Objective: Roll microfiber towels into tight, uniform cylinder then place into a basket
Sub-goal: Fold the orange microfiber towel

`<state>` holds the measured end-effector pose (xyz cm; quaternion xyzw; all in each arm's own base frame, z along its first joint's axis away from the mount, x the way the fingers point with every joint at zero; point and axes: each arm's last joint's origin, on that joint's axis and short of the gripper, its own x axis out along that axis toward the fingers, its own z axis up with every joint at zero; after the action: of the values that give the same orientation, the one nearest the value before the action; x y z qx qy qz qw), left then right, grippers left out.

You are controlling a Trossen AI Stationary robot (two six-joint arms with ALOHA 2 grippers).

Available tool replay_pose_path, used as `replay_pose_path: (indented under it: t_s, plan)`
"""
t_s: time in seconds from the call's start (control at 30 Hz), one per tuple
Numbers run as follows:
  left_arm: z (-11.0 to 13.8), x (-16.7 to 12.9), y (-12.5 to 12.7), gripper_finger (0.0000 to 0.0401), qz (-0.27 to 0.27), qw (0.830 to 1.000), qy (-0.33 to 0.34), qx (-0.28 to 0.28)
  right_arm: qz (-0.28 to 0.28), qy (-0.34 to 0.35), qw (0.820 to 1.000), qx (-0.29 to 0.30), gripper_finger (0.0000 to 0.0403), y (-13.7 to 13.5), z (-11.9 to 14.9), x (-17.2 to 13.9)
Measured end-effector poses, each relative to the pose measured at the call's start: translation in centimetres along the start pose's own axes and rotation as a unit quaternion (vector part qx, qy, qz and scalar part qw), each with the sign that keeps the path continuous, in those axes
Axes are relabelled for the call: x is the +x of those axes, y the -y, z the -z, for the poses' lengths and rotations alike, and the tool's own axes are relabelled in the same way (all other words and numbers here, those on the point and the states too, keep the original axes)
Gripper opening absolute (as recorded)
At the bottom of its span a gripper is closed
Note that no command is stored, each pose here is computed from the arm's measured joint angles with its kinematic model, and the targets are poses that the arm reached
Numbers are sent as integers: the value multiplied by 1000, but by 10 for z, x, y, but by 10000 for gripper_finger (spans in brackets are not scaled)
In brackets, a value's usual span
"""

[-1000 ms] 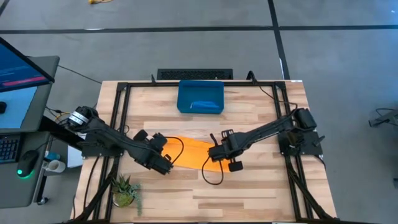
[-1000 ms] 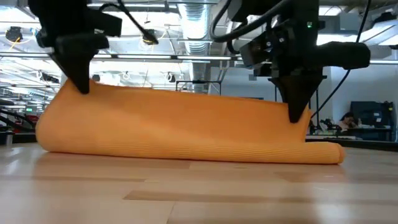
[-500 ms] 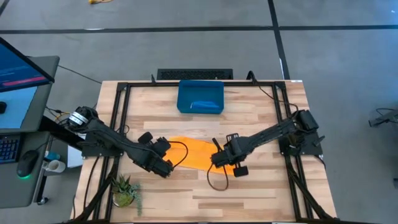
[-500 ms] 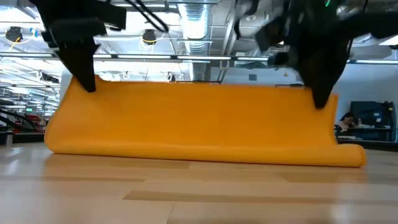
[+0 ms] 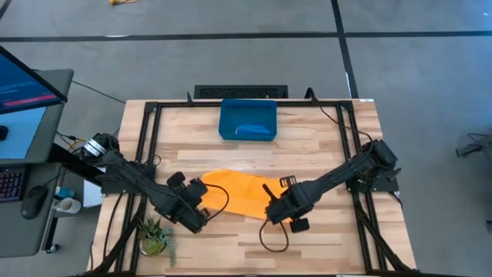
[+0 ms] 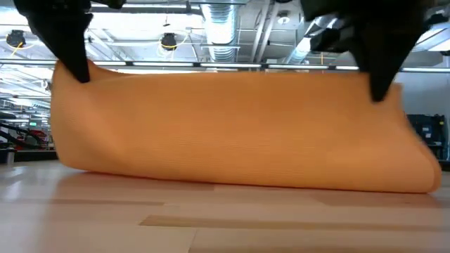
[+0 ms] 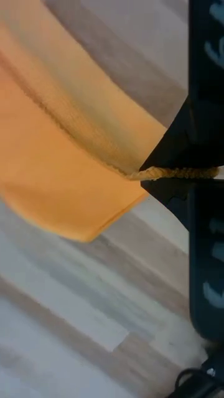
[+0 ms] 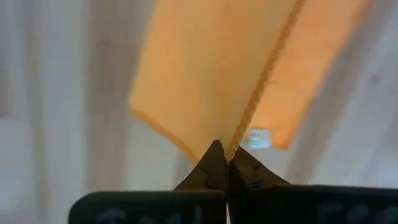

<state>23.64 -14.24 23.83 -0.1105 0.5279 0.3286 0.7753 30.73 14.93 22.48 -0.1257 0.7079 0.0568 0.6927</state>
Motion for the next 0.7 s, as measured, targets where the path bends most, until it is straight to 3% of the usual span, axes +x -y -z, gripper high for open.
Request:
replay_pose_path:
  t_s: [0.2, 0.43, 0.7]
  plan:
    - [-9, 10, -6, 0, -19, 1000, 11, -19, 24, -13, 999, 29, 9, 21, 2, 20]
    - [0, 41, -12, 0, -56, 998, -4, -22, 23, -1, 999, 49, 9, 35, 2, 44]
    - [2, 51, -7, 0, -28, 999, 13, -24, 14, -32, 996, 76, 9, 49, 8, 50]
